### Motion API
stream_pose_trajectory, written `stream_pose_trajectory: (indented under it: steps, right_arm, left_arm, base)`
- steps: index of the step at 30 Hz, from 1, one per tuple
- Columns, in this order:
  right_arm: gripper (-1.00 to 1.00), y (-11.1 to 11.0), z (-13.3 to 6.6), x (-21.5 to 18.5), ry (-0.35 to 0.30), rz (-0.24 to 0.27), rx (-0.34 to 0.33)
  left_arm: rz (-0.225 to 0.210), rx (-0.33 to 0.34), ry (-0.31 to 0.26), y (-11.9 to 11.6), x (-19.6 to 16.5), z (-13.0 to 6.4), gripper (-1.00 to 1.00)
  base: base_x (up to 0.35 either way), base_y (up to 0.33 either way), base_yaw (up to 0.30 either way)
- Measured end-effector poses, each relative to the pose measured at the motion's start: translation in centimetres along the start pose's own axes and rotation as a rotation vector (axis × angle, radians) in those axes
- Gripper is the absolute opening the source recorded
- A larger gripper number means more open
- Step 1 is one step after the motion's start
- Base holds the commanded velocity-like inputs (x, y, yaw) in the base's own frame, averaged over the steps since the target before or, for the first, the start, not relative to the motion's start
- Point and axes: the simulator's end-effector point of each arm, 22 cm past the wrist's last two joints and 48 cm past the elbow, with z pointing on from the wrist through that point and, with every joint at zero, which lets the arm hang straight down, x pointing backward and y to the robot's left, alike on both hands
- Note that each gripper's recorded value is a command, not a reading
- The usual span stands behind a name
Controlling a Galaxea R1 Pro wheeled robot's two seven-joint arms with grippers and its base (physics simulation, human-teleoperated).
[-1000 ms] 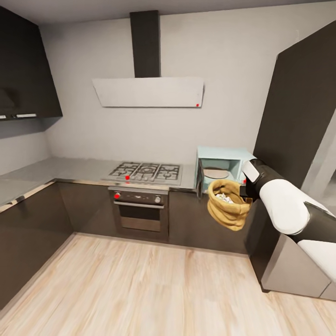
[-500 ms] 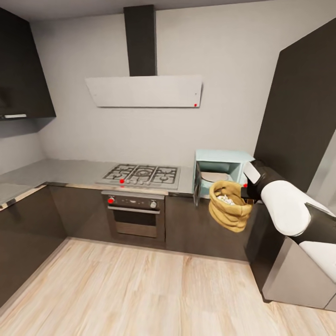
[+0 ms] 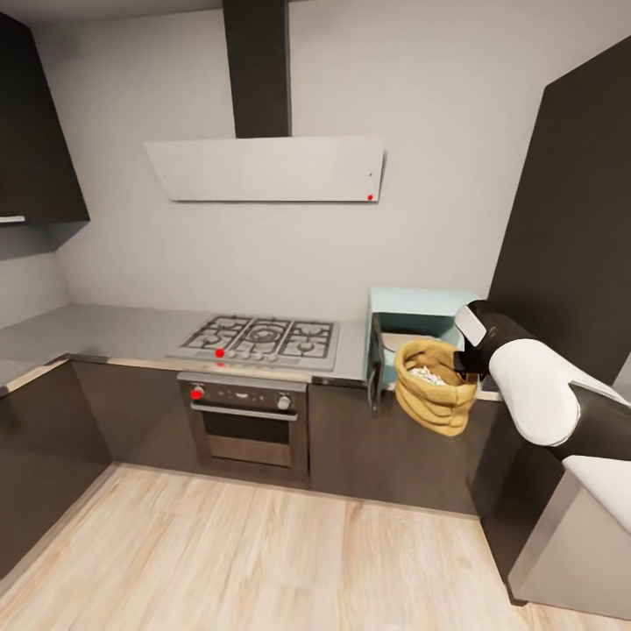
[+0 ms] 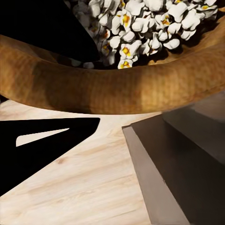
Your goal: In the kitchen, take the popcorn bag from the countertop, put it into the microwave, and heat it until the popcorn is cooked so the cooked popcorn ends up inside the bag.
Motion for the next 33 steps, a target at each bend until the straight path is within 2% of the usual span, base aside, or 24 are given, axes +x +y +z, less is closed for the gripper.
stream_pose_trajectory:
  steps: [8, 21, 29, 33]
  right_arm:
    - [-1.00, -0.02, 0.58, 0.52, 0.011, -0.002, 0.003]
    - [-1.00, -0.03, 0.51, 0.50, 0.009, -0.001, 0.003]
    - [-1.00, -0.02, 0.56, 0.50, 0.009, -0.002, 0.004]
    - [-1.00, -0.02, 0.49, 0.51, 0.009, -0.003, 0.003]
  left_arm:
    - [-0.005, -0.001, 0.003, 0.12, 0.26, -0.02, 1.00]
    - [-0.003, -0.002, 0.001, 0.15, 0.07, 0.00, 1.00]
    - [-0.005, -0.002, 0.004, 0.20, 0.38, -0.04, 1.00]
    - [-0.004, -0.001, 0.002, 0.14, 0.17, -0.02, 1.00]
  base:
    - [0.137, -0.043, 0.000]
    - [0.264, -0.177, 0.000]
    - [0.043, -0.022, 0.000]
    - [0.266, -0.001, 0.000]
